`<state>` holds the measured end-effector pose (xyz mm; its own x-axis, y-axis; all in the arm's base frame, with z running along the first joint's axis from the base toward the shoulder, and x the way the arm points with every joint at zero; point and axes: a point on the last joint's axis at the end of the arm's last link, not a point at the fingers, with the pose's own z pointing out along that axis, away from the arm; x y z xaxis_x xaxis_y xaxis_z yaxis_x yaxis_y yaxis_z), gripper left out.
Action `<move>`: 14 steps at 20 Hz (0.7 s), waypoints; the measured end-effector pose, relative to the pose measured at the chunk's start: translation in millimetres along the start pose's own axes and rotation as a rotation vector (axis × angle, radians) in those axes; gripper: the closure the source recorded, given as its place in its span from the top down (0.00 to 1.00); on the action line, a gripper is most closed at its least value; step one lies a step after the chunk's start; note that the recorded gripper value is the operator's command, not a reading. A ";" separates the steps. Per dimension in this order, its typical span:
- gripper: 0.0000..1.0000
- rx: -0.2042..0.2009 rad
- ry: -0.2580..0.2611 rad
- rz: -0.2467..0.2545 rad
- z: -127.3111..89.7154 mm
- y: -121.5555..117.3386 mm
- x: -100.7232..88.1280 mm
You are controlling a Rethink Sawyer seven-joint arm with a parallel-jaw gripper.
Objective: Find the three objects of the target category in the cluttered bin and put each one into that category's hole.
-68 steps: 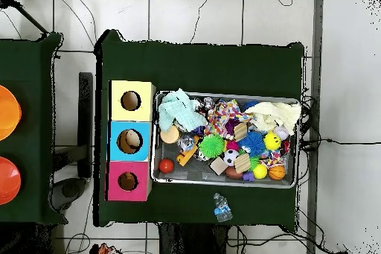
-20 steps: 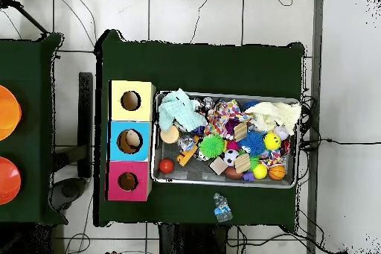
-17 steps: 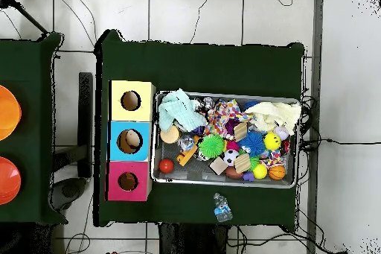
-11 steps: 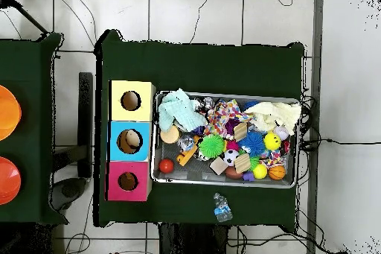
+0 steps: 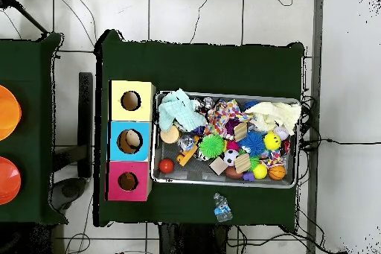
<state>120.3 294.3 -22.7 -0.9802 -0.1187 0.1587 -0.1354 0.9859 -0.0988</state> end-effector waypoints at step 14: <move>0.00 -0.069 -0.052 0.056 -67.7 4.3 -44.1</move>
<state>172.8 311.8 36.4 -0.9923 -0.0676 0.1035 -0.0718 0.9967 -0.0379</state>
